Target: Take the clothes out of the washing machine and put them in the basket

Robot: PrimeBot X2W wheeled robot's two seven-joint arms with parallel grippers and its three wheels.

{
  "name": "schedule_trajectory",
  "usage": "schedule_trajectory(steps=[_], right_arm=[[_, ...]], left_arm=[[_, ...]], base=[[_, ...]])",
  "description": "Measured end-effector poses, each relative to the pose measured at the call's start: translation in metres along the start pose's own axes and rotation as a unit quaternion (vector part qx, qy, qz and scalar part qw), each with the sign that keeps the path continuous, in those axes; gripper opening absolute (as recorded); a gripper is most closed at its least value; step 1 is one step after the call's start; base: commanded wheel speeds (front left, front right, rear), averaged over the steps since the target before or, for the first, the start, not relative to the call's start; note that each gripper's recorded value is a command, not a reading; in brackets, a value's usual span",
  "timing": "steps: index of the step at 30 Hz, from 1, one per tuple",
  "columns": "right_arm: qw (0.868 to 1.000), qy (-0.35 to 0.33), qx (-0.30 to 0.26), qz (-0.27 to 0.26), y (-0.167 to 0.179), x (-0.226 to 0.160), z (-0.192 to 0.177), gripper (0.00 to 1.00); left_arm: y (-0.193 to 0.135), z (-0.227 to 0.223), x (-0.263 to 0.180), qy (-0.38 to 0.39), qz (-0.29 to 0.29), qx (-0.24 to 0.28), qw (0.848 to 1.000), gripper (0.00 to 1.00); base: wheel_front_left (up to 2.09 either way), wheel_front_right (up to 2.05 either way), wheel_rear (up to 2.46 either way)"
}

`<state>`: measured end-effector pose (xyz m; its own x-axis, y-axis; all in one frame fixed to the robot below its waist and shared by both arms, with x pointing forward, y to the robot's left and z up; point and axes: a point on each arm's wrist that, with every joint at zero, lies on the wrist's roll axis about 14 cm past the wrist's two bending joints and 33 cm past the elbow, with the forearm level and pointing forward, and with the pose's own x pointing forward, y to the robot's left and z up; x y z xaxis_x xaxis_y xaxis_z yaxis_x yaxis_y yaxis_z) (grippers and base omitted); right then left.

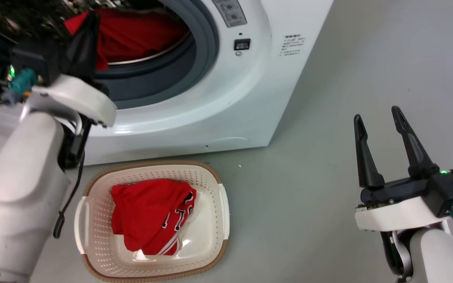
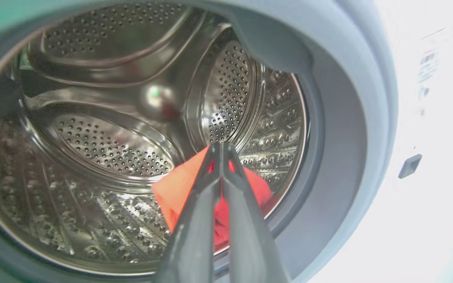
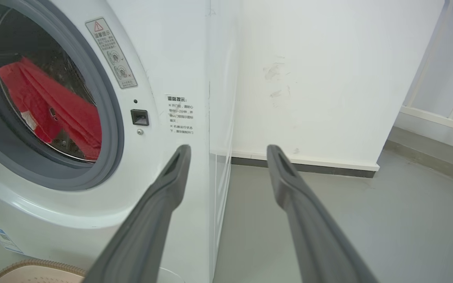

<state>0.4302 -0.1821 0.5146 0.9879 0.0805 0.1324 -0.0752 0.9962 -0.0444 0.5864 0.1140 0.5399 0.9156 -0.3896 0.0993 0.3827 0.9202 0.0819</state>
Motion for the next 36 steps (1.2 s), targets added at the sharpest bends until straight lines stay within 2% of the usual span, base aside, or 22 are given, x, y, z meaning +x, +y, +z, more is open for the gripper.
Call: schedule_trajectory(steps=[11, 20, 24, 29, 33, 36], right_arm=[[1.0, -0.018, 0.006, 0.016, 0.014, -0.009, 0.017, 1.0], [0.999, -0.03, 0.011, 0.035, 0.028, -0.011, 0.026, 1.0], [0.999, -0.025, 0.013, 0.039, 0.031, -0.011, 0.023, 1.0], [0.999, -0.013, 0.014, 0.041, 0.032, -0.009, 0.013, 1.0], [0.999, -0.008, 0.013, 0.039, 0.03, -0.004, 0.008, 1.0], [0.999, 0.001, 0.012, 0.035, 0.027, -0.002, 0.0, 1.0]], left_arm=[[-0.011, 0.078, -0.067, -0.104, 0.015, 0.034, 0.994, 0.0], [-0.018, 0.104, -0.115, -0.126, 0.026, 0.041, 0.991, 0.0], [-0.023, 0.077, -0.125, -0.071, 0.022, 0.03, 0.997, 0.0], [-0.031, 0.016, -0.132, 0.023, 0.012, 0.001, 1.0, 0.0], [-0.042, -0.044, -0.139, 0.109, -0.002, -0.023, 0.994, 0.0], [-0.051, -0.093, -0.15, 0.178, -0.015, -0.043, 0.983, 0.0]], base=[[0.0, 0.0, 0.0], [0.0, 0.0, 0.0], [0.0, 0.0, 0.0], [0.0, 0.0, 0.0], [0.0, 0.0, 0.0], [0.0, 0.0, 0.0]])
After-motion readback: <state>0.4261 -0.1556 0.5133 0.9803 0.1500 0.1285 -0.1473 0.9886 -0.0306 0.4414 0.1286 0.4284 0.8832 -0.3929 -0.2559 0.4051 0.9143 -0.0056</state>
